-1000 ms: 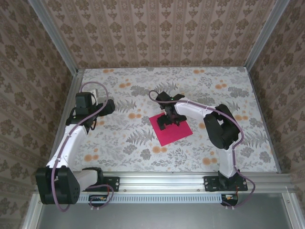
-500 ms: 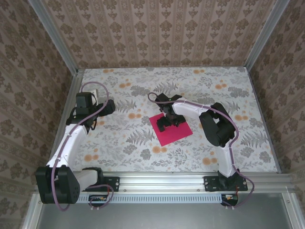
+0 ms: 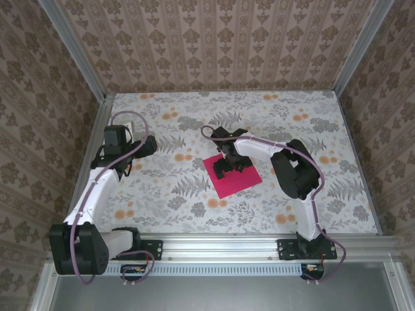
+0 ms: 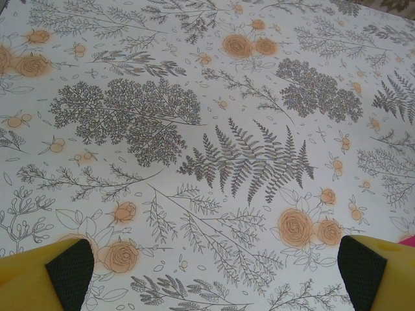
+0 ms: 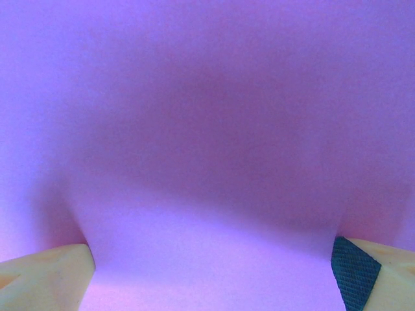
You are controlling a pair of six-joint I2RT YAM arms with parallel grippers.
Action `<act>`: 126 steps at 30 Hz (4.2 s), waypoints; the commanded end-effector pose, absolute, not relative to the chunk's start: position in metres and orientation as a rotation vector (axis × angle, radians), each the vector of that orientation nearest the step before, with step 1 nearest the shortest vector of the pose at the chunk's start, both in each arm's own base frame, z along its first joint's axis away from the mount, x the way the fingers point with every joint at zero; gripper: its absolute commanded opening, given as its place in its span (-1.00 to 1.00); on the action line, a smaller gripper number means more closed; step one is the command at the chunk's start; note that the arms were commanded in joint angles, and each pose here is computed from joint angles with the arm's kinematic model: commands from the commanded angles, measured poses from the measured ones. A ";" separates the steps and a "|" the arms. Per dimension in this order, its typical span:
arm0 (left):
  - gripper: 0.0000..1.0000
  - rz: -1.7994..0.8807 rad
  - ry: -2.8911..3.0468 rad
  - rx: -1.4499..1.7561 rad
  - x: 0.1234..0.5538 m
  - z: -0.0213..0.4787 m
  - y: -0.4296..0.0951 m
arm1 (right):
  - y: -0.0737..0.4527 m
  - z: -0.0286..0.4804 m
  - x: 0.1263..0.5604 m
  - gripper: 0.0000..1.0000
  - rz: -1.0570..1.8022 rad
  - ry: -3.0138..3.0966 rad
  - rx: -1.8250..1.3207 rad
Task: Fold a paper plane with a square sheet of paper (pick it up from the middle)
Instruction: Fold the square sheet of paper in half at the center of the table.
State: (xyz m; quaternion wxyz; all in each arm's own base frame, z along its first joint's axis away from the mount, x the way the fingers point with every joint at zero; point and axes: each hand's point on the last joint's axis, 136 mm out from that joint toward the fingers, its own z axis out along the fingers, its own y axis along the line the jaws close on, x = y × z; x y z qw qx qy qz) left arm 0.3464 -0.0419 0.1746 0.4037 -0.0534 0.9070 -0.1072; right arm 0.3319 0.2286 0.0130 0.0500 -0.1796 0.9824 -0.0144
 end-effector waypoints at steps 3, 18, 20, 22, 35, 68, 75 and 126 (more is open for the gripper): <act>1.00 -0.258 2.272 -0.112 0.351 0.186 -0.043 | 0.203 -0.020 0.312 0.89 -0.186 3.105 -0.532; 1.00 -0.258 2.276 -0.115 0.350 0.185 -0.043 | 0.195 -0.016 0.318 0.68 -0.177 3.100 -0.459; 1.00 -0.262 2.276 -0.112 0.351 0.185 -0.044 | 0.196 -0.013 0.319 0.64 -0.167 3.095 -0.450; 1.00 -0.267 2.277 -0.112 0.350 0.185 -0.045 | 0.199 -0.008 0.321 0.60 -0.143 3.082 -0.443; 0.98 -0.474 2.382 -0.144 0.339 0.165 -0.083 | 0.269 0.071 0.335 -0.18 0.513 2.878 -0.252; -0.06 -0.949 2.597 0.029 0.319 0.080 -0.271 | 0.268 0.034 0.323 -0.15 1.055 2.885 0.004; -0.34 -1.009 2.620 0.066 0.319 0.070 -0.293 | 0.263 0.025 0.321 -0.21 1.045 2.904 0.025; -0.90 -0.948 2.827 0.112 0.304 0.017 -0.316 | 0.240 0.045 0.313 0.37 0.787 2.947 -0.063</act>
